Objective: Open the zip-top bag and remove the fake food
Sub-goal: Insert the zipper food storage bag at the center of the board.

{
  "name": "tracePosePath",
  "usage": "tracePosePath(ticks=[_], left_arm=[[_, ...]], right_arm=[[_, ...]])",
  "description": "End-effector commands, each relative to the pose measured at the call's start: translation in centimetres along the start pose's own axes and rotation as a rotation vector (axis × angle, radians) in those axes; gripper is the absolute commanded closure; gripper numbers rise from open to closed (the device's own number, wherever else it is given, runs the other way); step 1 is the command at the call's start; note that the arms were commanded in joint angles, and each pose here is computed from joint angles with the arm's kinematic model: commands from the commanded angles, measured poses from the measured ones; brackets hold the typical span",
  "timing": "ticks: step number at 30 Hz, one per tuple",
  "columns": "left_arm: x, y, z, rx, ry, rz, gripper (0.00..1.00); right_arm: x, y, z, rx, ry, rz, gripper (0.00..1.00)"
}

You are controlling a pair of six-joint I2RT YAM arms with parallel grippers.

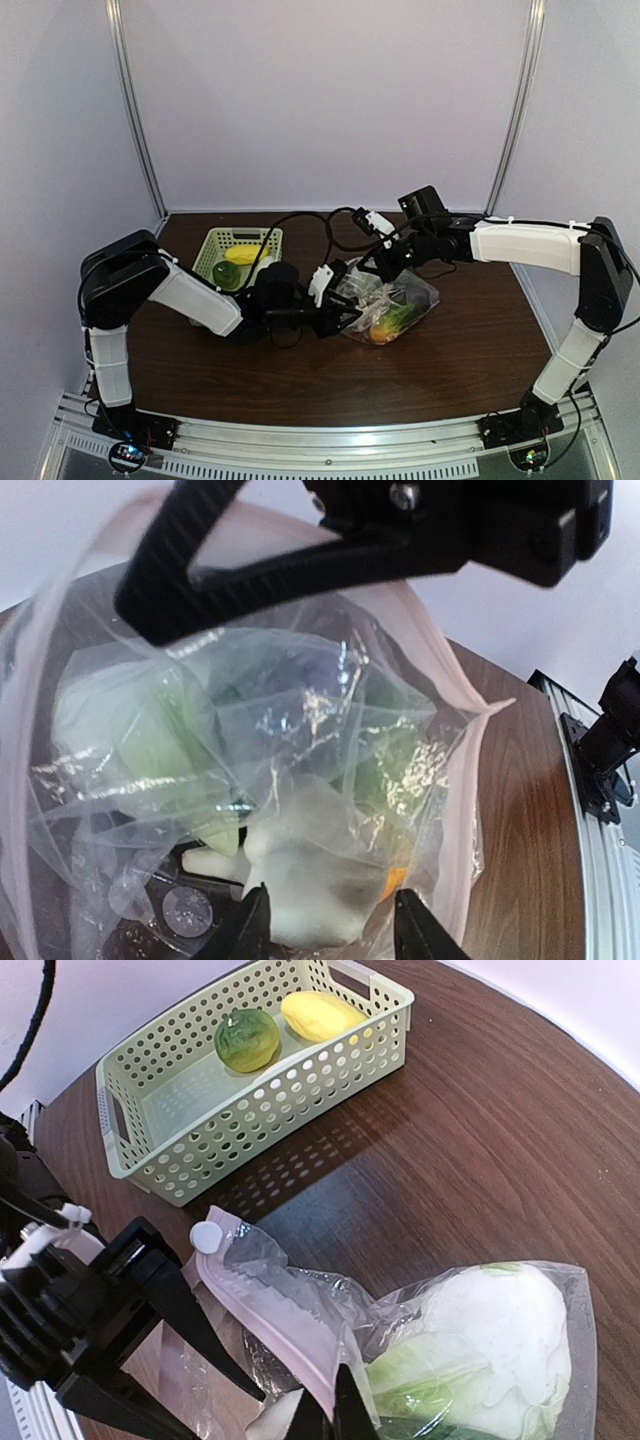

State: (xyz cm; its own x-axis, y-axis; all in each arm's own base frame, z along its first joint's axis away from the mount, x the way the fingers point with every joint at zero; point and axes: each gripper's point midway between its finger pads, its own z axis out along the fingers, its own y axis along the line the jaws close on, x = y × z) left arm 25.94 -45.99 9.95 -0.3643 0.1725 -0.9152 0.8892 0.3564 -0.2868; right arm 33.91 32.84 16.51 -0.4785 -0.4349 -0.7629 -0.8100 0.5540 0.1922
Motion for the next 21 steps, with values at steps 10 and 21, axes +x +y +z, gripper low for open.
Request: tracePosePath(ticks=[10,21], left_arm=[[2.5,0.8,2.5,-0.004,0.104,-0.011,0.64],[4.8,4.1,4.8,-0.165,0.211,-0.135,0.47]], right_arm=[[1.2,-0.9,0.8,0.026,-0.022,-0.102,1.0],[1.3,-1.0,0.9,0.03,-0.009,-0.113,1.0]])
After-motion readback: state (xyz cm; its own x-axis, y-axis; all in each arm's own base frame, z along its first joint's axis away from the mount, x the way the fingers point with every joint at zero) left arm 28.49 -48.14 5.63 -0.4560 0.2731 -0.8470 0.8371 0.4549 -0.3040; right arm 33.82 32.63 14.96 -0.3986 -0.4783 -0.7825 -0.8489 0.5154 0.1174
